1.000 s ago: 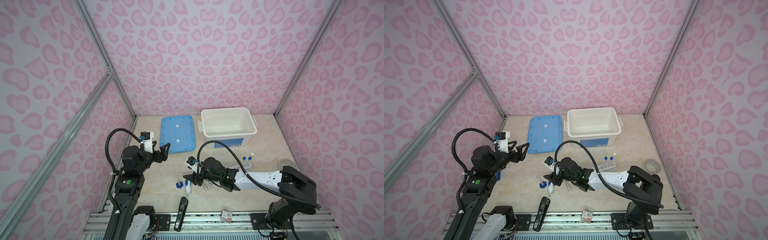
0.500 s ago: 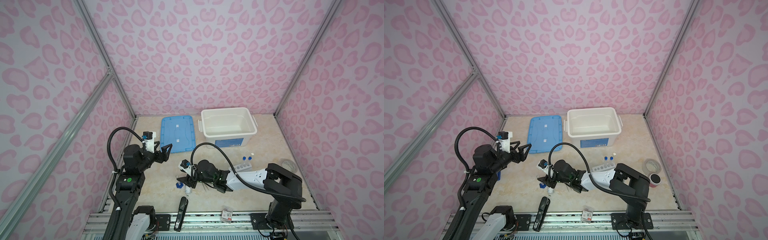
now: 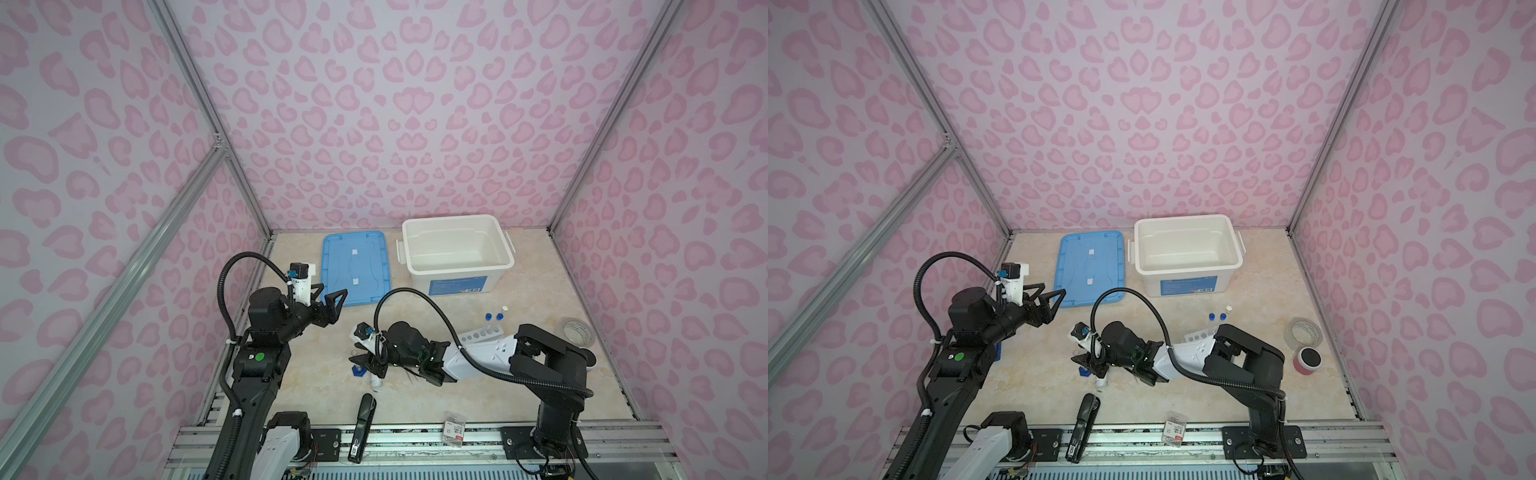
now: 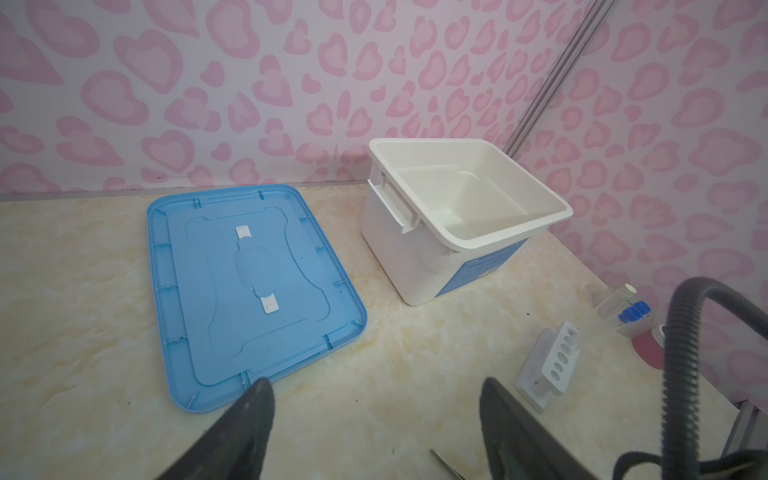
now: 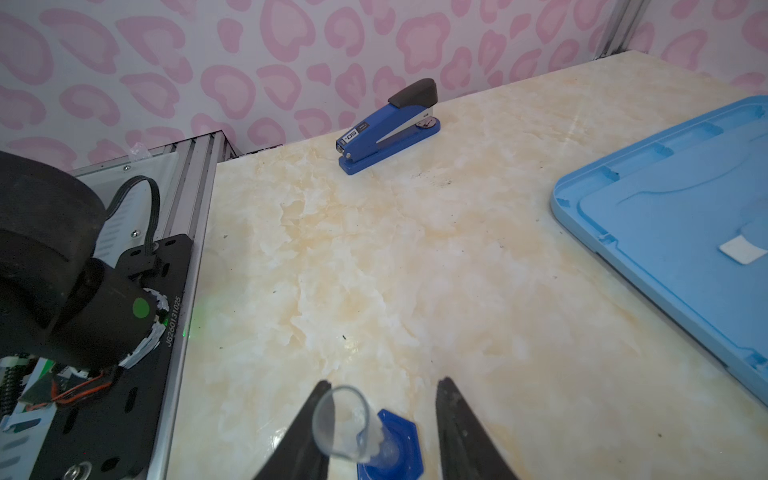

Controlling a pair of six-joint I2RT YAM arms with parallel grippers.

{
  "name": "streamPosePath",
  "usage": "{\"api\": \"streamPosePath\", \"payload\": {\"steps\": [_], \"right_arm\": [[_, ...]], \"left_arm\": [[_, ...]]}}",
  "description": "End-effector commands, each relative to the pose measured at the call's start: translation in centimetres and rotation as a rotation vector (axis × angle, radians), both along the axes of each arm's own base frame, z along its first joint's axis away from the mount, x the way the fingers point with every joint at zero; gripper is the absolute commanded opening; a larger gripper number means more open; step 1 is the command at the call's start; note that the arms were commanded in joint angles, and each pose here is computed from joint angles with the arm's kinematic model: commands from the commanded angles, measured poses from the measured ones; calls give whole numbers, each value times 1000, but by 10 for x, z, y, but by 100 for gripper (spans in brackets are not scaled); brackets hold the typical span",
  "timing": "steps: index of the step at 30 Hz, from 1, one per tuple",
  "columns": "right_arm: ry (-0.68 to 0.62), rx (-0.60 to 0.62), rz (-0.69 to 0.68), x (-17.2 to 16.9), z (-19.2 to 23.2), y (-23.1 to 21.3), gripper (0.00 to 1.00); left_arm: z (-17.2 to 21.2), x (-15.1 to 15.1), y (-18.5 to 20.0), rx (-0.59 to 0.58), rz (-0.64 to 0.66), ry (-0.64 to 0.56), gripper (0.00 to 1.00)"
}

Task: Organize the chemistry lab equipment
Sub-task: 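Close the right gripper on the measuring cylinder and lift it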

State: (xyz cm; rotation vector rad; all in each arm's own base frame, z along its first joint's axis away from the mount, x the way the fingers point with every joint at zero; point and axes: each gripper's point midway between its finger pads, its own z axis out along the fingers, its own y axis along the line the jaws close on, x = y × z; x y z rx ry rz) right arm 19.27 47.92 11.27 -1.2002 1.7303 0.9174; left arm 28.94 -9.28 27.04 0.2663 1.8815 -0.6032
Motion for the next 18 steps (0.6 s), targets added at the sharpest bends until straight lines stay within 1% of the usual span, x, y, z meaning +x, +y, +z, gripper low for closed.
{"api": "streamPosePath", "payload": {"steps": [1,7,9,14,18], "right_arm": [[-24,15,-6,2,1,5,39],[-26,5,-11,3,-4,7,34],[-29,1,-11,3,-5,8,31],[-34,-7,-15,2,-5,9,24],[-36,-10,-17,1,-5,10,20]], "left_arm": [[9,1,-4,5,-30,-39,75],[9,1,-4,10,-32,-41,72],[9,0,-4,11,-34,-45,69],[9,2,-5,10,-44,-45,67],[8,2,-6,11,-48,-42,63]]}}
